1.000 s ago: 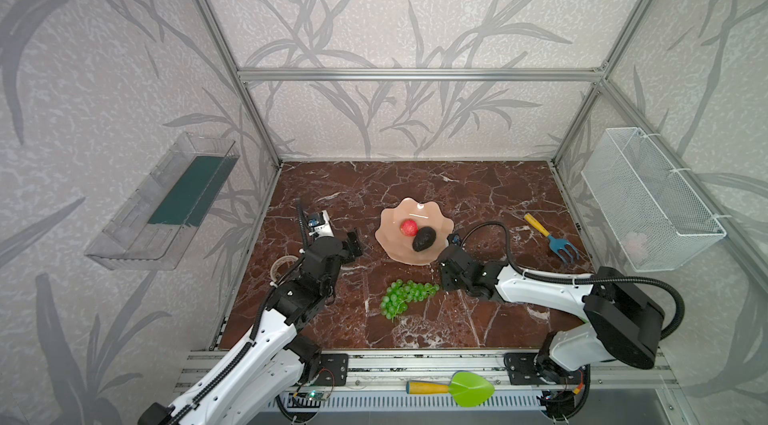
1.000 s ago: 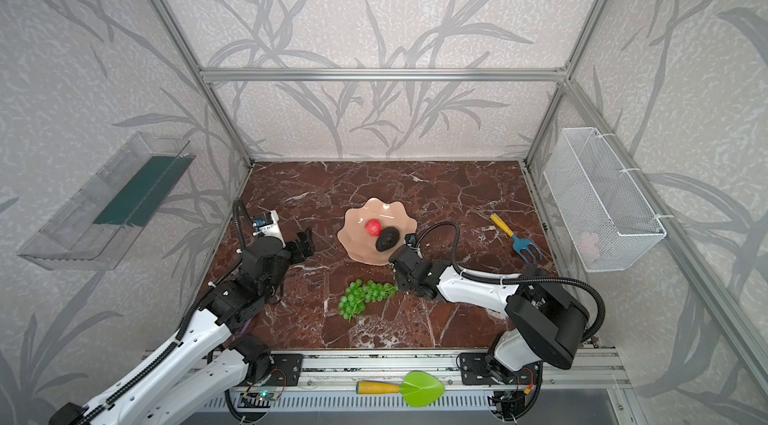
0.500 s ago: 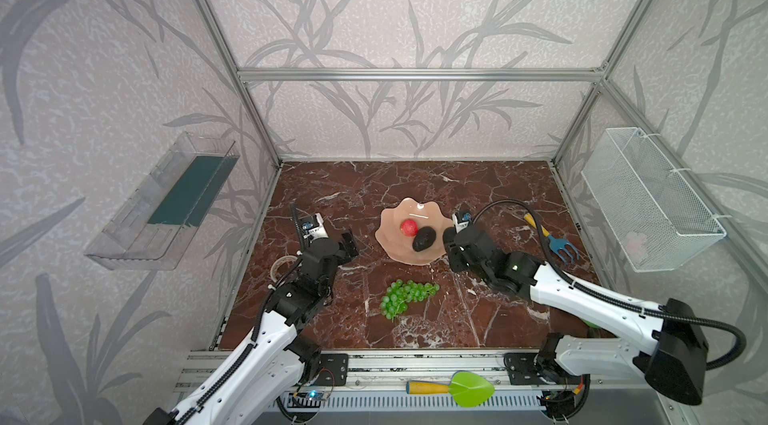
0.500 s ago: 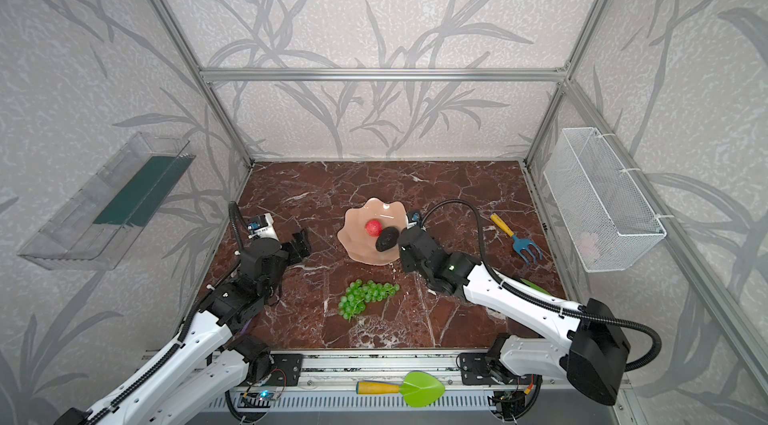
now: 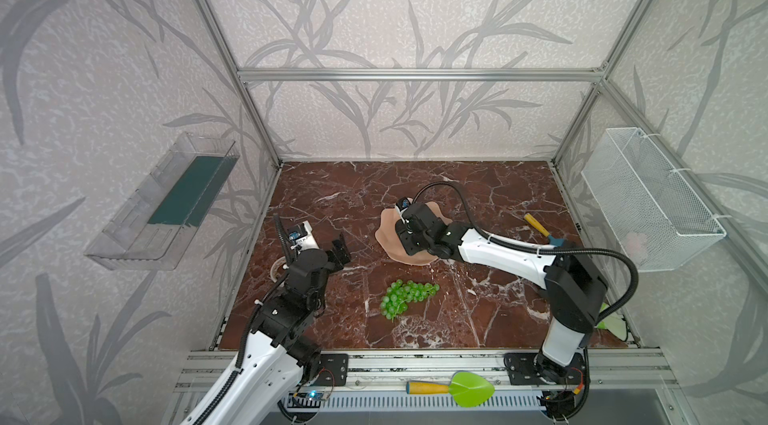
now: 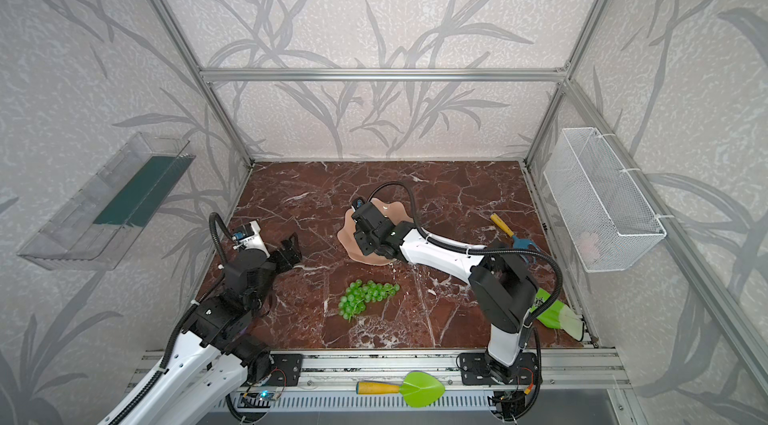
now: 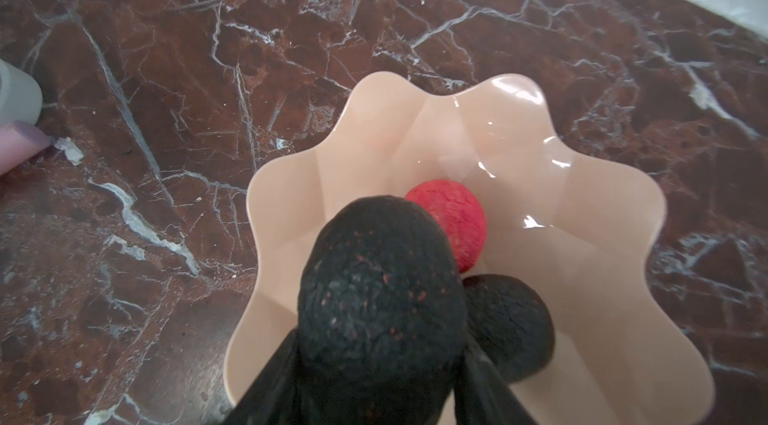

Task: Place and organize the fake fruits in the fruit bowl
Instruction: 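Lower the second avocado into the bowl with the right gripper and release, then grasp the green grapes with the right gripper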

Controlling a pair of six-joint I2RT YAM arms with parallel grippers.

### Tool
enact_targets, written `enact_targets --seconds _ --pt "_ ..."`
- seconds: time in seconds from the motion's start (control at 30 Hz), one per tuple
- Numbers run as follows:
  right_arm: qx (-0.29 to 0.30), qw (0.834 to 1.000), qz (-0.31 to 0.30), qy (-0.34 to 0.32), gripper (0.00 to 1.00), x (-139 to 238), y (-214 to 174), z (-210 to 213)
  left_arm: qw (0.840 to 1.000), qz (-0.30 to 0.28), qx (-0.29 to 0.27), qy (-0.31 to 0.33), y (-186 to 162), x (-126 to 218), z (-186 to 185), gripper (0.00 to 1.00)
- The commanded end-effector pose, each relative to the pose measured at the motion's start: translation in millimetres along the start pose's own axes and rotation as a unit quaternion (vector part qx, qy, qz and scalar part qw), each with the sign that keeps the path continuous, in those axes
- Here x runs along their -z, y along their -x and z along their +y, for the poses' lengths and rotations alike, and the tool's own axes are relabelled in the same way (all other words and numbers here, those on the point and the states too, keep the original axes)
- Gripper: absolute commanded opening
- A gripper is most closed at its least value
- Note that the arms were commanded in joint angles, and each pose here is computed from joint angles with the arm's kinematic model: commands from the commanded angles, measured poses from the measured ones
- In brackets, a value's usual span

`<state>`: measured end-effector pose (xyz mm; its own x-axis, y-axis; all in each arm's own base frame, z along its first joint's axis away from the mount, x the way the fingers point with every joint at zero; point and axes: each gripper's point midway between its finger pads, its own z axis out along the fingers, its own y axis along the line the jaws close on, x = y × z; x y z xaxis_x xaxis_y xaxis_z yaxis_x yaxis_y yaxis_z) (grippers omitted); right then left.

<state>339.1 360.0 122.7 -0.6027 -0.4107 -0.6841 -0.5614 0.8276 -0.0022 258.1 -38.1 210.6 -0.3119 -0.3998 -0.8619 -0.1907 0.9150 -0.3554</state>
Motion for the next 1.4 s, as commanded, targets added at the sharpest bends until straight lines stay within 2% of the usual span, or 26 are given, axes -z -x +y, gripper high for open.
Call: enact_targets --seconds 0.0,0.23,0.43,0.63,0.8,0.93,1.07,1.23,1.37 --pt "0.013 1.000 0.002 0.015 0.45 -14 7 6 1.000 0.000 0.005 0.027 -4 3 14 0.91" --pt "0.010 0.999 0.032 0.009 0.47 -39 -13 6 1.000 -0.003 0.006 0.031 -3 5 17 0.91" --pt "0.005 0.999 0.037 0.007 0.60 -43 -17 6 1.000 -0.003 0.004 0.030 -3 3 16 0.92" --pt "0.006 1.000 0.017 0.009 0.69 -27 -1 3 1.000 -0.004 0.003 0.030 -2 3 15 0.92" --pt "0.013 1.000 -0.007 0.006 0.73 17 12 -6 0.999 -0.004 0.003 0.032 -3 3 16 0.92" --pt "0.041 0.997 -0.026 0.062 0.78 61 -6 1 0.999 -0.009 0.003 0.031 -1 2 16 0.92" --pt "0.076 0.989 -0.041 0.120 0.87 82 -44 10 0.999 -0.010 -0.002 0.032 0 1 16 0.92" --pt "0.128 0.969 -0.053 0.204 0.95 102 -83 38 0.999 -0.009 -0.004 0.033 0 -1 15 0.92" --pt "0.191 0.952 -0.070 0.231 0.99 107 -95 59 0.999 -0.010 -0.006 0.033 2 0 15 0.92"
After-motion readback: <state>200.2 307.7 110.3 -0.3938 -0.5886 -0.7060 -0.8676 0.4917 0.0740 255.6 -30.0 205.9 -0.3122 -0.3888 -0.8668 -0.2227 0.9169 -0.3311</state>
